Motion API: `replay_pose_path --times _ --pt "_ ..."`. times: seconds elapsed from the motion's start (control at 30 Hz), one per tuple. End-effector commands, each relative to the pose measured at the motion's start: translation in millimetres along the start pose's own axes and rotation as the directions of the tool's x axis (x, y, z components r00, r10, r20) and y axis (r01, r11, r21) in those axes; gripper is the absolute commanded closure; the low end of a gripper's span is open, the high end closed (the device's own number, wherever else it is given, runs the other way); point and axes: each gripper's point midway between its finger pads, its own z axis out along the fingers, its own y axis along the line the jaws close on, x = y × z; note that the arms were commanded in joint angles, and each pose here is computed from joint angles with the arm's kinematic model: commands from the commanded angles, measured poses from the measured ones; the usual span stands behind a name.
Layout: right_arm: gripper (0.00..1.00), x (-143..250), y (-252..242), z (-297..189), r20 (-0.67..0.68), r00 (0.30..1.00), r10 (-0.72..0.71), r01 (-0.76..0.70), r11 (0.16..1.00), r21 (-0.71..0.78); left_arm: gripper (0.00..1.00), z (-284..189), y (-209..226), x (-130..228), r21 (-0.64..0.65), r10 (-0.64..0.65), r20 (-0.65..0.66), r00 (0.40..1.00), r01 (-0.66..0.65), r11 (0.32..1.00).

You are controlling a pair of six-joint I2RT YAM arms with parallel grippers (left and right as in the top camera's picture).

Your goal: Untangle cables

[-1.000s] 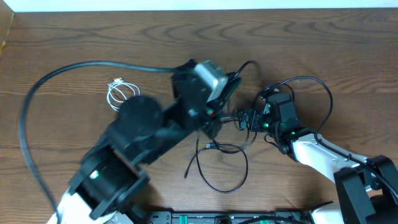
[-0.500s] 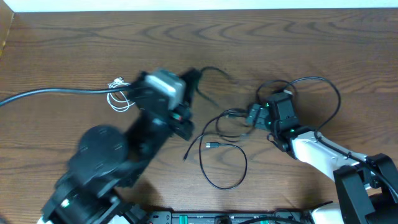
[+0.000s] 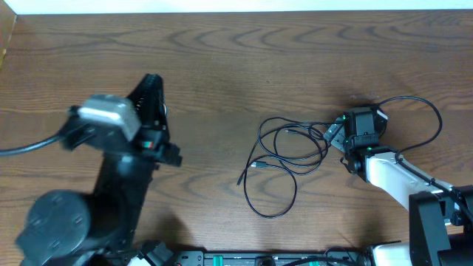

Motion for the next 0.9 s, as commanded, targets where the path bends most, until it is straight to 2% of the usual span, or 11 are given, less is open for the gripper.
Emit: replay_pose_path --times 0.0,0.2,0.27,0.37,0.43,0.57,0.73,0.8,0.87 --pt "0.01 45.1 1.3 7.0 -0.193 0.981 0.011 -0.025 0.997 -0.068 0.92 8.4 2.3 19.7 -0.035 0.047 -0.072 0.996 -0.049 0.998" --pt "0.01 63.3 53.4 -9.8 -0.282 0.944 -0.168 0.05 0.922 -0.383 0.91 28.5 -8.0 84.3 -0.031 0.079 -0.301 0.95 -0.093 0.995" --pt "0.01 68.7 69.6 -19.5 -0.288 0.928 -0.236 0.07 0.869 -0.489 0.85 35.3 -22.7 110.9 0.039 0.116 -0.388 0.915 -0.11 0.993" --pt "0.01 74.2 83.8 -30.6 -0.288 0.911 -0.296 0.078 0.808 -0.584 0.69 43.4 -46.1 149.8 0.147 0.167 -0.501 0.849 -0.107 0.983" --pt "0.01 76.2 85.3 -32.4 -0.29 0.906 -0.307 0.08 0.799 -0.596 0.64 47.6 -57.6 177.4 0.198 0.201 -0.574 0.794 -0.103 0.975" --pt "0.01 80.5 83.5 -32.9 -0.306 0.9 -0.312 0.078 0.804 -0.59 0.42 52.0 -77.4 231.1 0.281 0.258 -0.698 0.668 -0.076 0.957" --pt "0.01 92.5 74.3 -34.2 -0.363 0.876 -0.318 0.064 0.822 -0.566 0.32 50.2 -92.9 284.8 0.338 0.303 -0.799 0.52 -0.028 0.941" --pt "0.01 100.1 67.0 -34.8 -0.393 0.859 -0.329 0.068 0.833 -0.548 0.31 49.2 -95.6 297.4 0.346 0.311 -0.819 0.482 -0.016 0.938" --pt "0.01 105.8 61.0 -35.2 -0.418 0.845 -0.333 0.069 0.844 -0.531 0.23 49.6 -98.1 307.3 0.352 0.316 -0.832 0.456 -0.007 0.936"
